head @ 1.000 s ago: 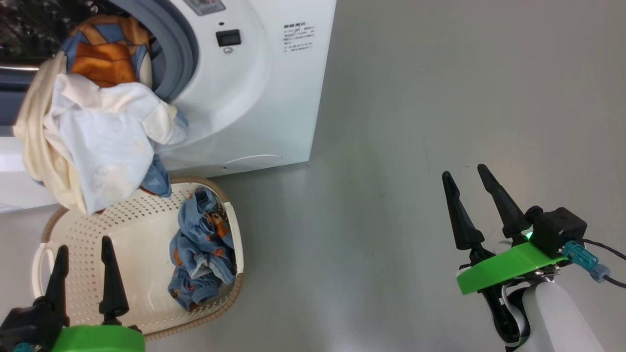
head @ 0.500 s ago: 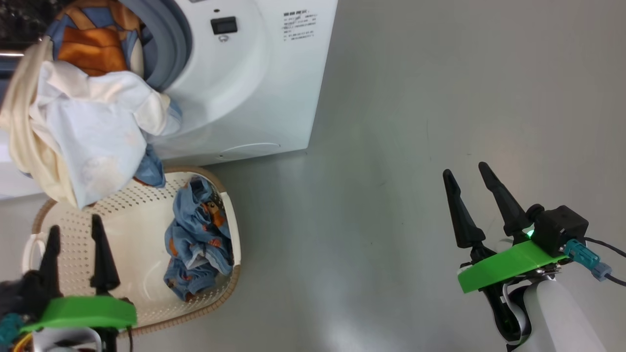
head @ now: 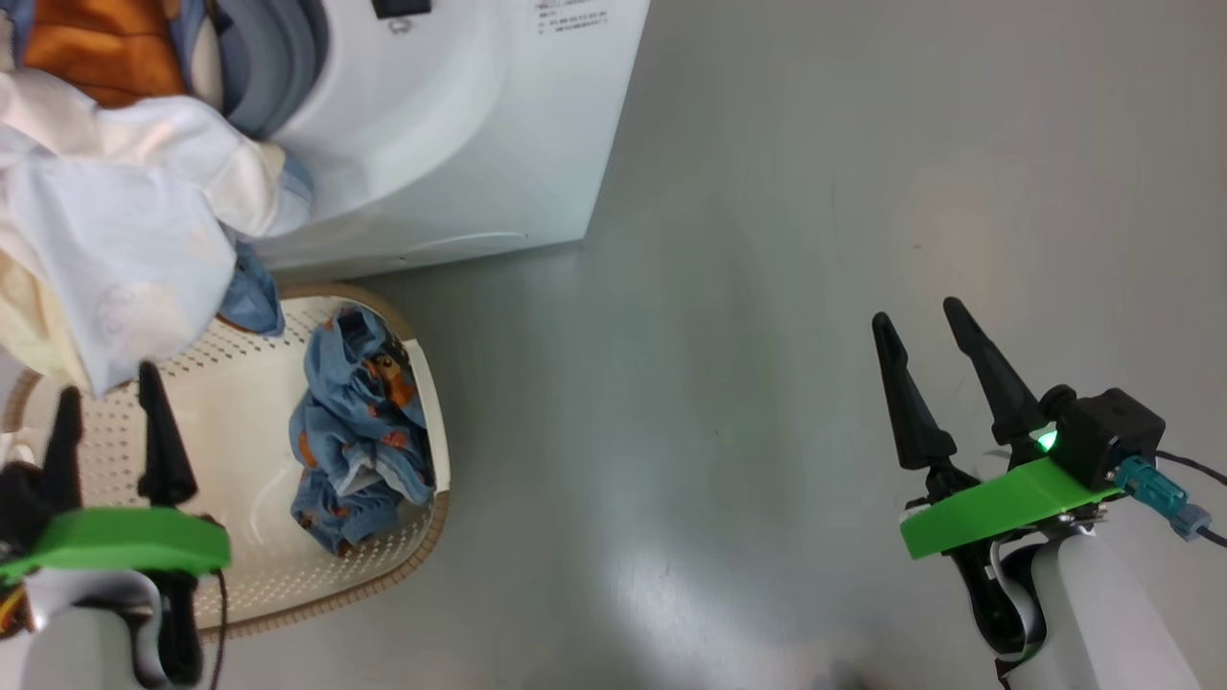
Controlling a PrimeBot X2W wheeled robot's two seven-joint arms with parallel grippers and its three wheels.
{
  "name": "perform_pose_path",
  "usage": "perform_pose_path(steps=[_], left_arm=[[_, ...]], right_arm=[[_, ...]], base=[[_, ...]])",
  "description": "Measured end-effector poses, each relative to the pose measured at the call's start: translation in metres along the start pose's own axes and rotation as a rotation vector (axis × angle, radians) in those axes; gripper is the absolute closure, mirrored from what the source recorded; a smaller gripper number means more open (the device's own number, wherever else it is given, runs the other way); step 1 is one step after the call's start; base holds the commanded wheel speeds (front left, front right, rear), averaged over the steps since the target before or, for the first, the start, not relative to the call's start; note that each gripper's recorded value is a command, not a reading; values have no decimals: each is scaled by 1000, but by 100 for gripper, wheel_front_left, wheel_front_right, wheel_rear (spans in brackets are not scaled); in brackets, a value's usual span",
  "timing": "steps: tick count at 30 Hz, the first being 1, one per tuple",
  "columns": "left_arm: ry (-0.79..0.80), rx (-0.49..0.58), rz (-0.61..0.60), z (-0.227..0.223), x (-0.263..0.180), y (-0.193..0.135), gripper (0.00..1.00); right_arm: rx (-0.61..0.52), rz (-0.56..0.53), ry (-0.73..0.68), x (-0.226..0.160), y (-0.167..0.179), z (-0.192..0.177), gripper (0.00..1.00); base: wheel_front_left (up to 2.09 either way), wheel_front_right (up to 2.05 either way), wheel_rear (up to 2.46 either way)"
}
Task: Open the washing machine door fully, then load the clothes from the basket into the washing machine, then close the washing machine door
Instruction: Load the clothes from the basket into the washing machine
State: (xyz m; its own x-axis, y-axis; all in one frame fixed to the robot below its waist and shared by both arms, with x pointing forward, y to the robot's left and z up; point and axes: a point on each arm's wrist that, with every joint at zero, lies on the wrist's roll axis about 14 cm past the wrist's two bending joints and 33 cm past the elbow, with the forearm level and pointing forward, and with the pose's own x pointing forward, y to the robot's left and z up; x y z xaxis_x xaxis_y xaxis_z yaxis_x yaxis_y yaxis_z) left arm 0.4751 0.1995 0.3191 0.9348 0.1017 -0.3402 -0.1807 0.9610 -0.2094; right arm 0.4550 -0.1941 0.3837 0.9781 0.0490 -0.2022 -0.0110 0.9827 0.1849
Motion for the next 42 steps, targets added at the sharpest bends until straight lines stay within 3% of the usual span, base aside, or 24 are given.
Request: perform_pose_path(steps=[17,23,28,29,30,31,42], left_arm=[[32,60,-154,-11,57,-26,0],[41,46,-272,-13,75,-58,0],[19,3,-283,-4,91,-62,0],[22,-5,-281,-5,92,-61,13],[25,-17,-278,-6,93,-61,62],[28,-20,-282,-7,94,-63,100],[-11,-71,-302,15,85,-70,100]], right_arm=[[-1,-16,47,12,-7,-23,0],[0,-36,66,10,-13,-31,0],[1,-44,70,13,-15,-34,0],[2,-47,72,13,-16,-35,0],[2,-49,74,13,-16,-35,0],[3,-52,75,12,-17,-36,0],[12,-51,46,12,-13,-24,0]], base=[[0,0,0],[0,0,0],[0,0,0],[0,0,0],[0,0,0],[0,0,0],[0,0,0]])
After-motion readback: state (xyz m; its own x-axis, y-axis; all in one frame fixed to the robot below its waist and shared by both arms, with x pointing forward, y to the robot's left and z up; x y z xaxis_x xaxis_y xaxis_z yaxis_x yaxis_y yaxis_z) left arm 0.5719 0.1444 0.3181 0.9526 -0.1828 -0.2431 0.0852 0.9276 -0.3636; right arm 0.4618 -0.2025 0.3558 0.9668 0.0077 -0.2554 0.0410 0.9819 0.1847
